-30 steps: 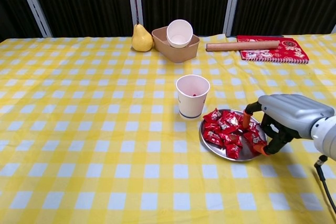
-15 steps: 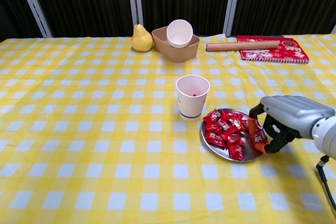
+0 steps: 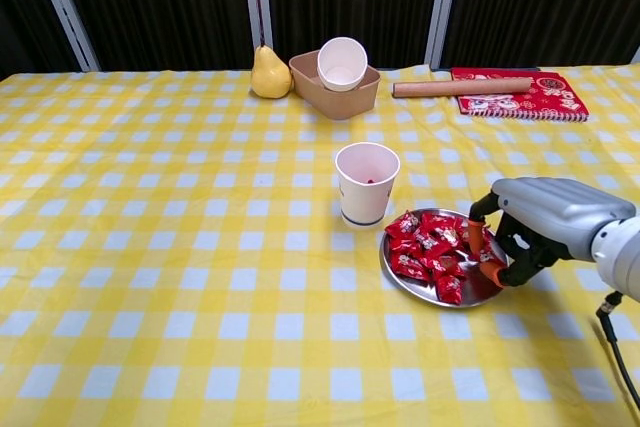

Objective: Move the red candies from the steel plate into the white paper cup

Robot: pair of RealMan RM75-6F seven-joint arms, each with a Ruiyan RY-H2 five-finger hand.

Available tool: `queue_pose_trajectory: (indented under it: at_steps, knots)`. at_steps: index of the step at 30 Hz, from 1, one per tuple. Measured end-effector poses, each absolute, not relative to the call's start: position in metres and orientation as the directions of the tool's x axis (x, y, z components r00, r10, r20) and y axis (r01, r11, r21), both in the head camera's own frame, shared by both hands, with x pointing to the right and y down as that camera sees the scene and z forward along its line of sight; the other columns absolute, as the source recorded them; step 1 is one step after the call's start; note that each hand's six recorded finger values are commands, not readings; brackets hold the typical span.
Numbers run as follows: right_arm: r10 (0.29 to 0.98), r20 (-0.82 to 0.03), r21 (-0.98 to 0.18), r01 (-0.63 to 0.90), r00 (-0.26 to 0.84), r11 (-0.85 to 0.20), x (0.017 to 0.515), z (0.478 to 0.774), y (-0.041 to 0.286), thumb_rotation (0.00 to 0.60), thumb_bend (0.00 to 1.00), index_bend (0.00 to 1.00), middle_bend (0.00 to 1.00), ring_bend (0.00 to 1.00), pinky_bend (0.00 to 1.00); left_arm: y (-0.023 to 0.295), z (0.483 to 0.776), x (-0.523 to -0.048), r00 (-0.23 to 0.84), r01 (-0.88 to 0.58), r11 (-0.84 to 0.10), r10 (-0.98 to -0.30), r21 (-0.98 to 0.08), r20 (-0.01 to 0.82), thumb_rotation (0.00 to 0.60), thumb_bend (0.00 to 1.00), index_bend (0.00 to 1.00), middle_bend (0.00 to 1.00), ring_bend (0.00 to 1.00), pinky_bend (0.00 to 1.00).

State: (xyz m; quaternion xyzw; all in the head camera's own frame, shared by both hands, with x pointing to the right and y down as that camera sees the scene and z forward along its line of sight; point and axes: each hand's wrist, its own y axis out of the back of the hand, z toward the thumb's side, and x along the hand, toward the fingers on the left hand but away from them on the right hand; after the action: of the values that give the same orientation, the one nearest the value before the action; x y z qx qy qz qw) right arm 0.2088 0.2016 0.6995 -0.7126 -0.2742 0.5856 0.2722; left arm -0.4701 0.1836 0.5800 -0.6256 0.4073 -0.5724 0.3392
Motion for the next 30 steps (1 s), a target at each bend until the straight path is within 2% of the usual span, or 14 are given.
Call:
queue_pose_trajectory:
  at_steps: [9, 20, 30]
  knots:
    - [0.745, -0.627, -0.738, 0.130, 0.231, -0.662, 0.190, 0.669, 0.188, 0.600, 0.50, 0.54, 0.85, 0.92, 0.95, 0.184, 0.580, -0.470, 0.018, -0.119, -0.438, -0.898, -0.891, 0.439, 0.600, 0.00, 0.00, 0.00, 0.00, 0.00]
    - [0.804, -0.510, -0.794, 0.194, 0.305, -0.577, 0.146, 0.622, 0.139, 0.600, 0.50, 0.54, 0.85, 0.92, 0.95, 0.183, 0.581, -0.470, 0.018, -0.121, -0.443, -0.896, -0.888, 0.444, 0.600, 0.00, 0.00, 0.00, 0.00, 0.00]
    - [0.786, -0.512, -0.785, 0.182, 0.347, -0.592, 0.108, 0.628, 0.128, 0.600, 0.50, 0.54, 0.85, 0.92, 0.95, 0.183, 0.582, -0.472, 0.014, -0.139, -0.455, -0.889, -0.879, 0.458, 0.600, 0.00, 0.00, 0.00, 0.00, 0.00]
